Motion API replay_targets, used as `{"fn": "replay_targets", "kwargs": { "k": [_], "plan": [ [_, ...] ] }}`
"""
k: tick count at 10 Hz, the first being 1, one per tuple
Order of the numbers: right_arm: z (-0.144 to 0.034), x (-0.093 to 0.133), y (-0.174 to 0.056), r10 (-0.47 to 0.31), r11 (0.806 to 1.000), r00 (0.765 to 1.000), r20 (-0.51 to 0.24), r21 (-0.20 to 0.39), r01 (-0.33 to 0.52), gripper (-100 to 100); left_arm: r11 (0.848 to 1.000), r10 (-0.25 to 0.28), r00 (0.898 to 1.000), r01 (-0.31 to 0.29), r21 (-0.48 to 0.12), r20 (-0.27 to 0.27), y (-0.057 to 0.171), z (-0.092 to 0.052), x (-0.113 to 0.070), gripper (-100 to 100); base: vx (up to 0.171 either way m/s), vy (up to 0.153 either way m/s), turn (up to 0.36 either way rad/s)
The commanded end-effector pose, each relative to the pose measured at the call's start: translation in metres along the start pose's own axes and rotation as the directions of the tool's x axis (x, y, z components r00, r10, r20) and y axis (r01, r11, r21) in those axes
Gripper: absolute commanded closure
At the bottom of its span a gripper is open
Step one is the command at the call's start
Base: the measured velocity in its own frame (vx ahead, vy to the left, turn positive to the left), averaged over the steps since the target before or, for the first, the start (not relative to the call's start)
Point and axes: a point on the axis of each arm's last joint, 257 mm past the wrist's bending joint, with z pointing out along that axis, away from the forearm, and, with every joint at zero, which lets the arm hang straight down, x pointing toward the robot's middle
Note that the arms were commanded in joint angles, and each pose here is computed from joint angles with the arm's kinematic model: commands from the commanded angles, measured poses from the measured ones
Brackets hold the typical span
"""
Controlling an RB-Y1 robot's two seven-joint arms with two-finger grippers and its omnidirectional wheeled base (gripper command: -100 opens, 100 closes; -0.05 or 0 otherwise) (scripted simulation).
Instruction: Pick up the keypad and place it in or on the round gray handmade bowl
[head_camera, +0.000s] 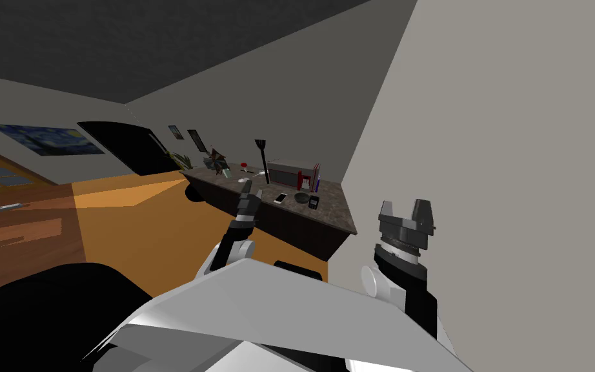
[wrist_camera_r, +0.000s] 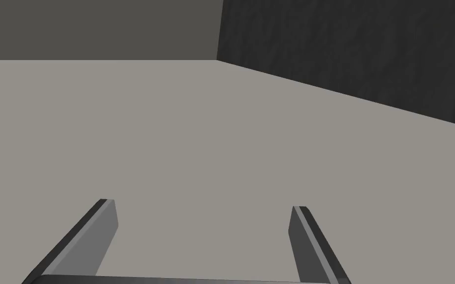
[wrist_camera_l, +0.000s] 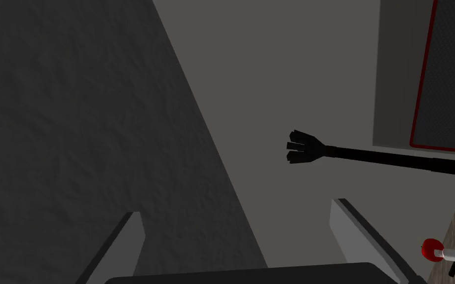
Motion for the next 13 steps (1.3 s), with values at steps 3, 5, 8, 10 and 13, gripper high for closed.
{"fn": "replay_targets", "kwargs": {
  "k": [3, 5, 8, 10, 13],
  "plan": [
    [-0.017, 0.023, -0.022, -0.02, 0.998, 0.993, -0.116, 0.062, 0.027, -100, 1.0, 0.0, 1.0, 0.0, 0.0, 0.0, 0.0, 0.0, 0.0, 0, -0.047, 0.056, 0.006],
    [-0.034, 0.038, -0.041, -0.028, 0.992, 0.98, -0.195, 0.112, 0.051, -100, 1.0, 0.0, 1.0, 0.0, 0.0, 0.0, 0.0, 0.0, 0.0, 0, -0.054, 0.087, 0.027],
    [-0.059, 0.055, -0.063, -0.036, 0.982, 0.954, -0.299, 0.165, 0.088, -100, 1.0, 0.0, 1.0, 0.0, 0.0, 0.0, 0.0, 0.0, 0.0, 0, -0.049, 0.079, 0.034],
    [-0.074, 0.063, -0.074, -0.038, 0.975, 0.934, -0.355, 0.191, 0.112, -100, 1.0, 0.0, 1.0, 0.0, 0.0, 0.0, 0.0, 0.0, 0.0, 0, -0.044, 0.066, 0.053],
    [-0.109, 0.077, -0.098, -0.036, 0.956, 0.882, -0.469, 0.241, 0.167, -100, 1.0, 0.0, 1.0, 0.0, 0.0, 0.0, 0.0, 0.0, 0.0, 0, -0.02, 0.071, 0.053]
  ]
}}
